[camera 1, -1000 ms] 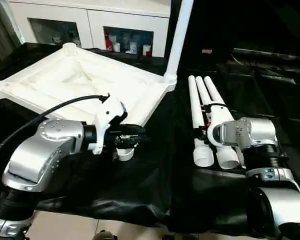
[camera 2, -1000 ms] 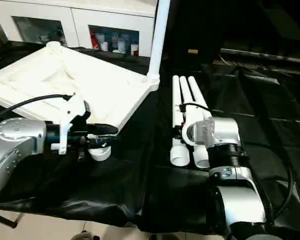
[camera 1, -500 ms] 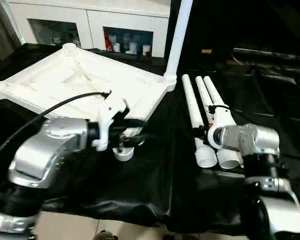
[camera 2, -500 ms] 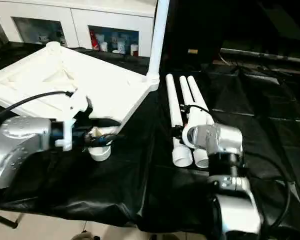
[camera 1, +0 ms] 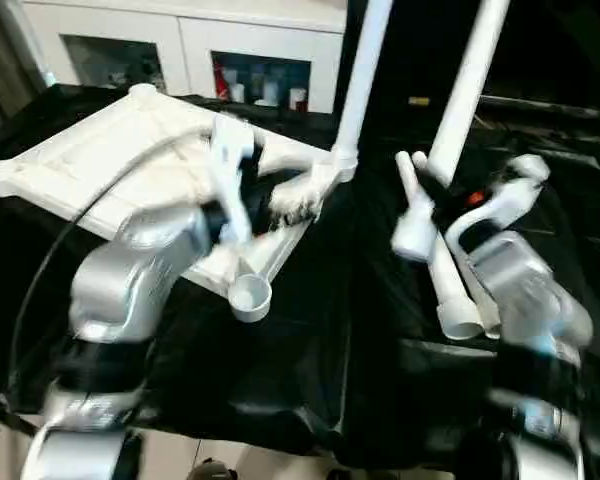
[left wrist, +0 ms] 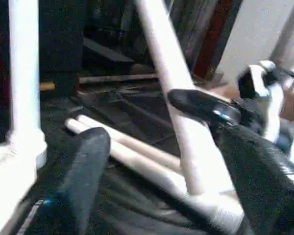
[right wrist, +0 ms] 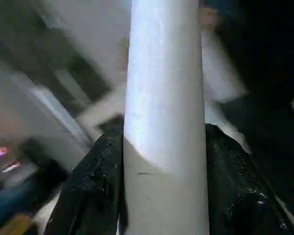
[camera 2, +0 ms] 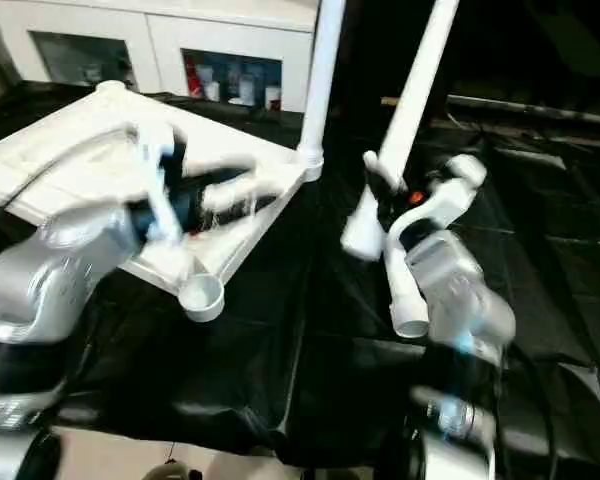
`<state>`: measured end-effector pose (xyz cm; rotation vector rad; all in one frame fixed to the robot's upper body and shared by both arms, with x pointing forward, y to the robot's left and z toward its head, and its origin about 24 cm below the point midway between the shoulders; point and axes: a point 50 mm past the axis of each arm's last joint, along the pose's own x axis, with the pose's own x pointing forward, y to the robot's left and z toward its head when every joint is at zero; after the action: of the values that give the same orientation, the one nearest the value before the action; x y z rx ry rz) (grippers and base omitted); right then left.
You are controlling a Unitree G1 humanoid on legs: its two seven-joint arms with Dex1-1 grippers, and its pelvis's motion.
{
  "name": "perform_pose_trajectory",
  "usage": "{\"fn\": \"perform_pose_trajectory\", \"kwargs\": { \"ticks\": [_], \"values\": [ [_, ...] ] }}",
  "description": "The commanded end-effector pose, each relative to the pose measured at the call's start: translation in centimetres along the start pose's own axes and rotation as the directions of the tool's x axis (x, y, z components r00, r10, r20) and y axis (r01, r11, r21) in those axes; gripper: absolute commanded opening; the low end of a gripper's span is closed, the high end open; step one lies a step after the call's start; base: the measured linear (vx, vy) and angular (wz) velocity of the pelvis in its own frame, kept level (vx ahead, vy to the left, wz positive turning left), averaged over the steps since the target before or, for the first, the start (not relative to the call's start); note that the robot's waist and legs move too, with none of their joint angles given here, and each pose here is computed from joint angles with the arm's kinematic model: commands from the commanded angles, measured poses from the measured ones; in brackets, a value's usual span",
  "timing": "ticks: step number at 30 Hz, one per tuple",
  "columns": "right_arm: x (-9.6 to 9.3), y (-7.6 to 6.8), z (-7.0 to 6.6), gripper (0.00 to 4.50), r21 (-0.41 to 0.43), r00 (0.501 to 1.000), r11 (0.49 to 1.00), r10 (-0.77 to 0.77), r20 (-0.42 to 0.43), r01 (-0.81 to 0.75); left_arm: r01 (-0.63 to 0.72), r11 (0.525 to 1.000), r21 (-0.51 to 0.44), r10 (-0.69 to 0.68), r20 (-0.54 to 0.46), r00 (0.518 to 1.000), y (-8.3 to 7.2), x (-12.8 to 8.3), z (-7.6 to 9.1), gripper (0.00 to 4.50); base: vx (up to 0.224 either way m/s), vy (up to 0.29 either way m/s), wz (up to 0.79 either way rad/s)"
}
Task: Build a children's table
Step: Pick table leg
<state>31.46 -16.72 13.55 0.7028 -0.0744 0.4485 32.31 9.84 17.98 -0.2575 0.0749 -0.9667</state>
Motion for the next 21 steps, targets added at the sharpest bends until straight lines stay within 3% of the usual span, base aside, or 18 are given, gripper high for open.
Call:
{"fn": "perform_pose_trajectory", "kwargs": {
  "ticks": [1, 3, 7, 12, 17, 21],
  "values": [
    [0.0, 2.0, 0.5, 1.86, -0.034, 0.987, 0.987, 0.160, 0.014, -0.160, 0.016, 0.996, -0.092, -0.014, 0.025, 1.000, 0.0, 0.5, 0.6, 4.38, 0.000, 0.000, 0.00],
    [-0.4, 2.9, 0.0, 1.86, -0.009, 0.963, 0.964, 0.266, -0.036, -0.267, 0.069, 0.982, -0.173, -0.056, 0.077, 0.995, -0.5, 1.4, 1.4, 4.50, 0.000, 0.000, 0.00],
    [-0.9, 3.9, -0.7, 1.86, -0.031, 0.922, 0.928, 0.365, -0.130, -0.372, 0.101, 0.972, -0.211, -0.081, 0.105, 0.991, -0.9, 2.4, 2.0, 4.50, 0.000, 0.000, 0.00],
    [-1.1, 4.2, -1.8, 1.86, -0.067, 0.900, 0.912, 0.385, -0.204, -0.405, 0.136, 0.955, -0.263, -0.105, 0.128, 0.986, -1.6, 3.3, 2.4, 4.50, 0.000, 0.000, 0.00],
    [-1.0, 4.2, -3.3, 1.86, -0.138, 0.882, 0.899, 0.363, -0.302, -0.417, 0.140, 0.944, -0.297, -0.117, 0.093, 0.989, -2.6, 3.7, 1.1, 4.50, 0.000, 0.000, 0.00],
    [-0.7, 4.4, -4.2, 1.86, -0.236, 0.871, 0.877, 0.316, -0.375, -0.420, 0.072, 0.949, -0.306, -0.056, 0.061, 0.997, -2.3, 3.8, 0.4, 4.50, 0.000, 0.000, 0.00]
  ]
}}
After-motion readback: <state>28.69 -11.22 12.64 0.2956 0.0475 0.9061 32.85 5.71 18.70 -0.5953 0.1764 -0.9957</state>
